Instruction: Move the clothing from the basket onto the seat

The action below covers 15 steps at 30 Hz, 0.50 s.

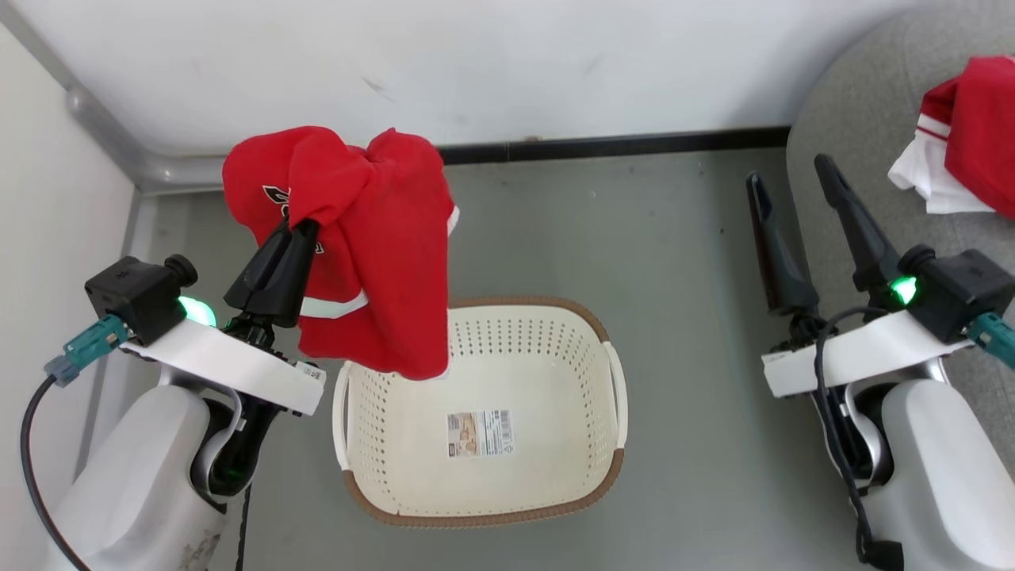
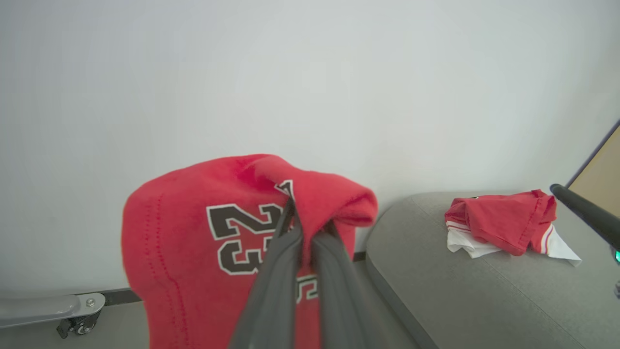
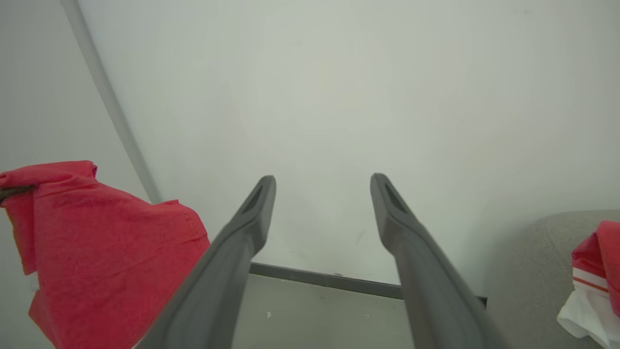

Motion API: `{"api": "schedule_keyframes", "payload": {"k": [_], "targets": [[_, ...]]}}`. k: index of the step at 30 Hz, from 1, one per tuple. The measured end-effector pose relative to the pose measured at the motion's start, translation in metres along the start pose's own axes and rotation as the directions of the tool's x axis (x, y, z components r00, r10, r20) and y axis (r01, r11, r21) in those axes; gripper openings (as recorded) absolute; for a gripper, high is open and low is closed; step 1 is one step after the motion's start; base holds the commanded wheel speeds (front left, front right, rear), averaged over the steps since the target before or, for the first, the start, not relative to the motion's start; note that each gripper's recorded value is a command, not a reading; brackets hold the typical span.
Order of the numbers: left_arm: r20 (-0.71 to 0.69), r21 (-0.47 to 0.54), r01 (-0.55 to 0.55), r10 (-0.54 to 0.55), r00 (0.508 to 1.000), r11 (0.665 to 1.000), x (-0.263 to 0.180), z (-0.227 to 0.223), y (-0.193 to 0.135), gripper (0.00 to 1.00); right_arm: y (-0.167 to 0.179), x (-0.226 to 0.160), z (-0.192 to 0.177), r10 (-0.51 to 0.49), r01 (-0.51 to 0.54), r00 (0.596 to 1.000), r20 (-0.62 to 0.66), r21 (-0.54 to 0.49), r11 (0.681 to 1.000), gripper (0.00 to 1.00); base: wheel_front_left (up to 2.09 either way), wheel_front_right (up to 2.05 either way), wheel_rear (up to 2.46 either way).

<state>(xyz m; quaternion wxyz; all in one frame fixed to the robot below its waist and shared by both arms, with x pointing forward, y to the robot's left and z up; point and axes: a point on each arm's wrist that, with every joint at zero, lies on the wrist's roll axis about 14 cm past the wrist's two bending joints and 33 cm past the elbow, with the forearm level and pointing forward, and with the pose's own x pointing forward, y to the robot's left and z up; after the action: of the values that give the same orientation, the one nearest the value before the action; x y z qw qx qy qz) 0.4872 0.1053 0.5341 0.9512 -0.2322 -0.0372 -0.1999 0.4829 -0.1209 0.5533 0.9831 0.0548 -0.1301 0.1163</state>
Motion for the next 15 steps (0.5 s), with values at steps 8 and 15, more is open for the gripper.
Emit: {"api": "schedule_keyframes", "payload": {"k": [8,15], "targets": [[0.073,0.093,0.033,-0.04,0.997,0.995,-0.01,0.032,-0.017,0.0,0.009,-0.015,0.011,0.013,-0.013,1.0,0.002,0.008,1.0,1.0,0.0,0.0,0.0],[0.127,0.108,0.027,-0.04,0.991,0.994,-0.025,0.052,-0.028,0.0,0.015,-0.028,0.022,0.016,-0.017,1.0,0.012,0.007,1.0,1.0,0.0,0.0,0.0]]}}
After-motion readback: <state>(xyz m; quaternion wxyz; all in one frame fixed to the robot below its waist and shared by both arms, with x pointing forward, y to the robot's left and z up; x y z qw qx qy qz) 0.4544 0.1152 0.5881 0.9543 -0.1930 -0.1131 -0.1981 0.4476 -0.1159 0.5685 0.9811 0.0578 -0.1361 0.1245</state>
